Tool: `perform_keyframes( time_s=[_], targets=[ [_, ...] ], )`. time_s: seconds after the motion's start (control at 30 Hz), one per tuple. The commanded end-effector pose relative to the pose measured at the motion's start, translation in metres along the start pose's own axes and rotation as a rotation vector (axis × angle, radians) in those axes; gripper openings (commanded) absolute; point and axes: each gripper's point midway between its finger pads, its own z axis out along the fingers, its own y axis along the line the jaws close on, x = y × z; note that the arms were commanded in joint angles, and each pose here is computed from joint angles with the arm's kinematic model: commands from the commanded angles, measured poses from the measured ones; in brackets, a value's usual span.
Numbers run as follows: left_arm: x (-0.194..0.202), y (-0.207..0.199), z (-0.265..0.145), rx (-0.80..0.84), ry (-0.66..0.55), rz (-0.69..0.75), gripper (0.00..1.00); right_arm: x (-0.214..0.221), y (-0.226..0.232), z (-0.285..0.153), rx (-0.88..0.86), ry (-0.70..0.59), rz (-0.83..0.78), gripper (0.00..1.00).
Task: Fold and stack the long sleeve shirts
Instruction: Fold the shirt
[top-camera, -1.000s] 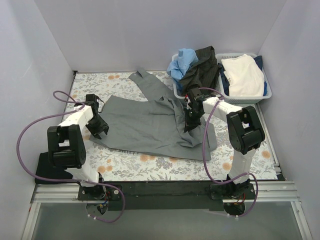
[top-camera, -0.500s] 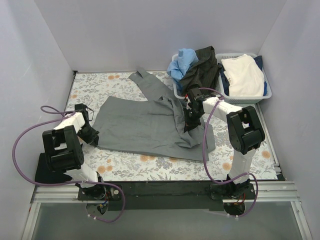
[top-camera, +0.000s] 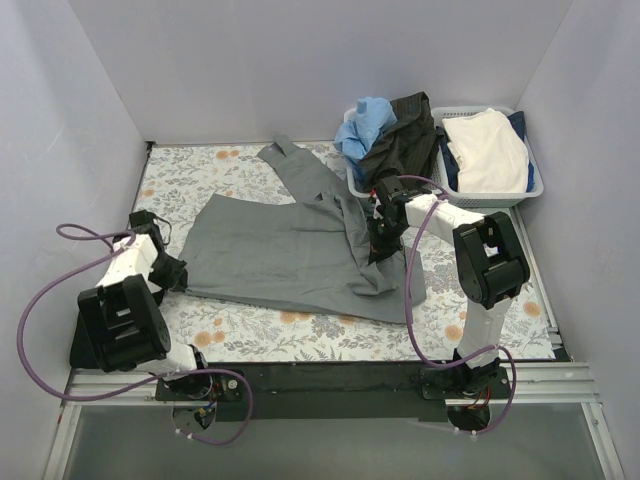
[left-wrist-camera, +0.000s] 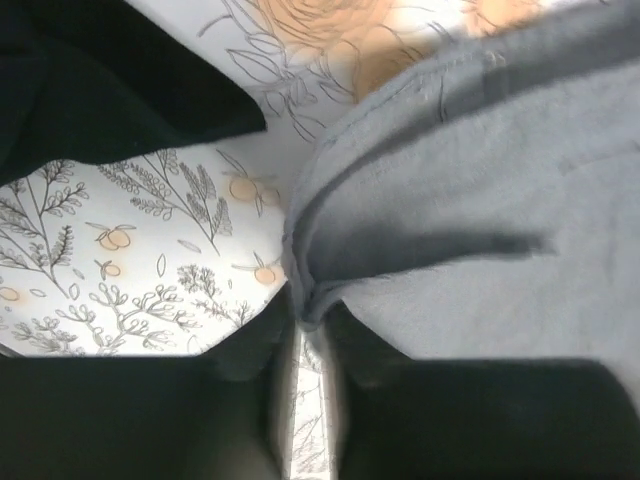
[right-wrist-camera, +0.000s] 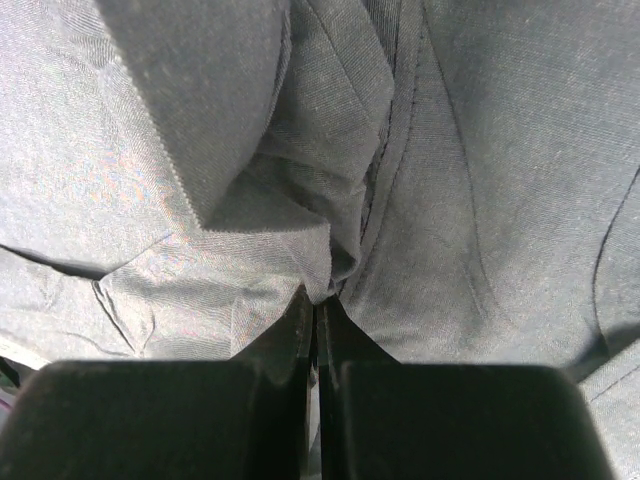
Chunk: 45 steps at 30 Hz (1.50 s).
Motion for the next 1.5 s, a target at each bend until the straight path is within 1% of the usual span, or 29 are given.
perform_keyframes(
  time_s=[0.0, 0.03, 0.13, 0.2, 0.3, 0.33, 0.37, 0.4, 0.43, 0.47, 0.5, 0.53, 0.57, 0.6, 0.63, 0.67, 0.7, 0.73, 0.8, 0.83, 0.87, 0.93, 1.07, 1.17, 1.2, 1.23, 1.3, 1.33, 1.47],
  targets=[
    [0.001, -0.015, -0.038, 0.155, -0.025, -0.077, 0.3, -0.018, 0.01, -0.016, -0.061, -0.076, -0.049, 0.01],
    [0.0, -0.019, -0.044, 0.185, -0.034, -0.076, 0.48, -0.016, 0.013, -0.018, -0.081, -0.072, -0.077, 0.01],
    [-0.012, -0.039, -0.078, 0.328, -0.094, -0.076, 0.61, 0.004, 0.023, -0.03, -0.15, -0.042, -0.114, 0.01],
    [-0.025, -0.056, -0.103, 0.415, -0.135, -0.047, 0.62, 0.032, 0.02, -0.03, -0.162, 0.021, -0.118, 0.02],
    [-0.021, -0.091, -0.121, 0.555, -0.096, 0.06, 0.63, 0.062, 0.016, -0.039, -0.158, 0.057, -0.154, 0.18],
    [-0.02, -0.102, -0.129, 0.599, -0.099, 0.083, 0.63, 0.074, 0.013, -0.044, -0.152, 0.062, -0.155, 0.26],
    [-0.003, -0.12, -0.137, 0.663, -0.066, 0.149, 0.63, 0.078, 0.012, -0.047, -0.151, 0.06, -0.161, 0.34],
    [-0.001, -0.134, -0.144, 0.703, -0.087, 0.183, 0.63, 0.079, 0.008, -0.05, -0.134, 0.049, -0.161, 0.4],
    [0.005, -0.145, -0.145, 0.711, -0.087, 0.203, 0.64, 0.077, 0.008, -0.059, -0.12, 0.014, -0.168, 0.5],
    [0.023, -0.16, -0.15, 0.737, -0.076, 0.267, 0.65, 0.071, 0.008, -0.064, -0.107, -0.014, -0.172, 0.55],
    [0.029, -0.17, -0.151, 0.754, -0.071, 0.289, 0.66, 0.062, 0.004, -0.069, -0.067, -0.055, -0.17, 0.58],
    [0.036, -0.178, -0.142, 0.732, -0.037, 0.288, 0.66, 0.051, 0.004, -0.075, -0.045, -0.102, -0.171, 0.63],
    [0.05, -0.191, -0.148, 0.75, -0.027, 0.334, 0.66, 0.032, 0.008, -0.084, -0.034, -0.166, -0.178, 0.64],
    [0.053, -0.198, -0.146, 0.745, -0.024, 0.347, 0.66, 0.018, 0.005, -0.089, 0.003, -0.218, -0.176, 0.64],
    [0.057, -0.203, -0.145, 0.744, -0.022, 0.356, 0.66, 0.006, 0.006, -0.091, 0.02, -0.252, -0.178, 0.64],
    [0.063, -0.212, -0.142, 0.738, -0.013, 0.379, 0.66, -0.019, 0.012, -0.098, 0.019, -0.339, -0.191, 0.63],
    [0.064, -0.217, -0.141, 0.739, -0.015, 0.386, 0.66, -0.033, 0.009, -0.099, 0.058, -0.381, -0.188, 0.63],
    [0.068, -0.221, -0.141, 0.741, -0.006, 0.396, 0.66, -0.044, 0.009, -0.093, 0.064, -0.392, -0.19, 0.59],
    [0.07, -0.227, -0.137, 0.733, 0.01, 0.405, 0.66, -0.073, 0.011, -0.095, 0.093, -0.465, -0.207, 0.57],
    [0.073, -0.23, -0.137, 0.733, 0.013, 0.413, 0.66, -0.078, 0.009, -0.084, 0.101, -0.451, -0.211, 0.53],
    [0.074, -0.231, -0.135, 0.729, 0.019, 0.418, 0.66, -0.089, 0.013, -0.083, 0.091, -0.485, -0.22, 0.52],
    [0.078, -0.233, -0.134, 0.727, 0.02, 0.43, 0.66, -0.096, 0.012, -0.07, 0.087, -0.489, -0.224, 0.5],
    [0.082, -0.23, -0.128, 0.713, 0.036, 0.445, 0.66, -0.111, 0.01, -0.05, 0.101, -0.488, -0.226, 0.49],
    [0.083, -0.228, -0.125, 0.702, 0.036, 0.453, 0.66, -0.12, 0.003, -0.036, 0.151, -0.491, -0.23, 0.49],
    [0.083, -0.228, -0.125, 0.7, 0.035, 0.454, 0.66, -0.121, 0.004, -0.033, 0.148, -0.489, -0.233, 0.46],
    [0.082, -0.228, -0.125, 0.697, 0.032, 0.458, 0.66, -0.125, 0.007, -0.031, 0.136, -0.503, -0.242, 0.32],
    [0.082, -0.228, -0.124, 0.694, 0.033, 0.462, 0.66, -0.124, 0.017, -0.03, 0.125, -0.509, -0.27, 0.14],
    [0.081, -0.229, -0.125, 0.697, 0.03, 0.467, 0.66, -0.122, 0.029, -0.034, 0.116, -0.522, -0.295, 0.02],
    [0.081, -0.233, -0.126, 0.705, 0.033, 0.478, 0.66, -0.109, 0.062, -0.053, 0.089, -0.563, -0.369, 0.01]
  ],
)
